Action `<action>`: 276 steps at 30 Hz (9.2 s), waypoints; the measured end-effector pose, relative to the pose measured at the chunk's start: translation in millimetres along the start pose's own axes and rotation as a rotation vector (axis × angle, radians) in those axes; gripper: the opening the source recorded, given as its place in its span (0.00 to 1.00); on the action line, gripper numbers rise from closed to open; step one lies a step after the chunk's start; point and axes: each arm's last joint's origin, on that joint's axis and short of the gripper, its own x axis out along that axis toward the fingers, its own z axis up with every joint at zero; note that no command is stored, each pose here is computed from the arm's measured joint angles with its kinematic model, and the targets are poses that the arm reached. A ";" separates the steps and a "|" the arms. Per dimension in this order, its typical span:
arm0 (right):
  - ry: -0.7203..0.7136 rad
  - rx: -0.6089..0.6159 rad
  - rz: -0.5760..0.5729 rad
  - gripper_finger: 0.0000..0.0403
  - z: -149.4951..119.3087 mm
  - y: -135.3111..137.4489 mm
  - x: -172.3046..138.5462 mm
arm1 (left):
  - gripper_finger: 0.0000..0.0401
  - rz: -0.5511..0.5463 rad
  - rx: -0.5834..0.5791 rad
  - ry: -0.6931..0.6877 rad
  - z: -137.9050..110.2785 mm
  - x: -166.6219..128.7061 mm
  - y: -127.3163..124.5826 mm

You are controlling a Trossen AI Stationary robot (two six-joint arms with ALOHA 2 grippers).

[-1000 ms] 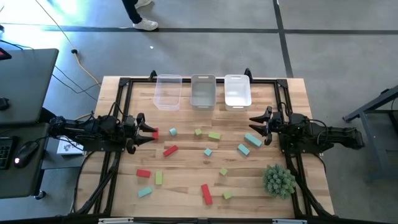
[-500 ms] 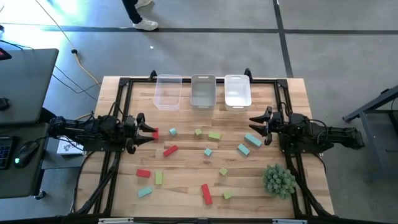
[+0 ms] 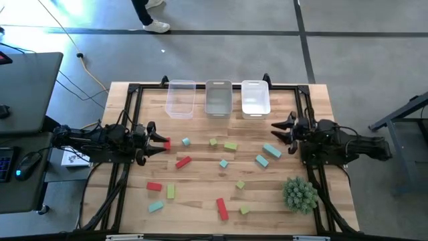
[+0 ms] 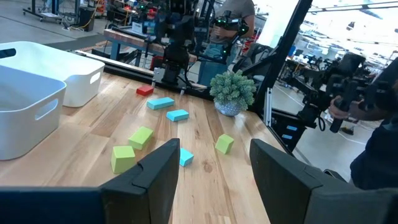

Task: Sort & place blocks by color
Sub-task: Put the blue block into the white bin, then put the red block into the transparent bin

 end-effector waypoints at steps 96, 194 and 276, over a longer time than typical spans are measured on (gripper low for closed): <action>1.704 0.243 -0.540 0.58 -56.3 0.3 152.4 | 0.46 -0.004 -0.070 -0.001 0.2 0.0 -0.1; 0.968 0.335 -0.853 0.26 74.8 -179.5 188.1 | 0.46 0.233 -0.541 -0.186 5.4 -1.3 7.1; 0.738 0.390 -0.612 0.46 124.0 -106.2 212.2 | 0.46 0.613 -0.284 0.139 97.2 1.2 -13.0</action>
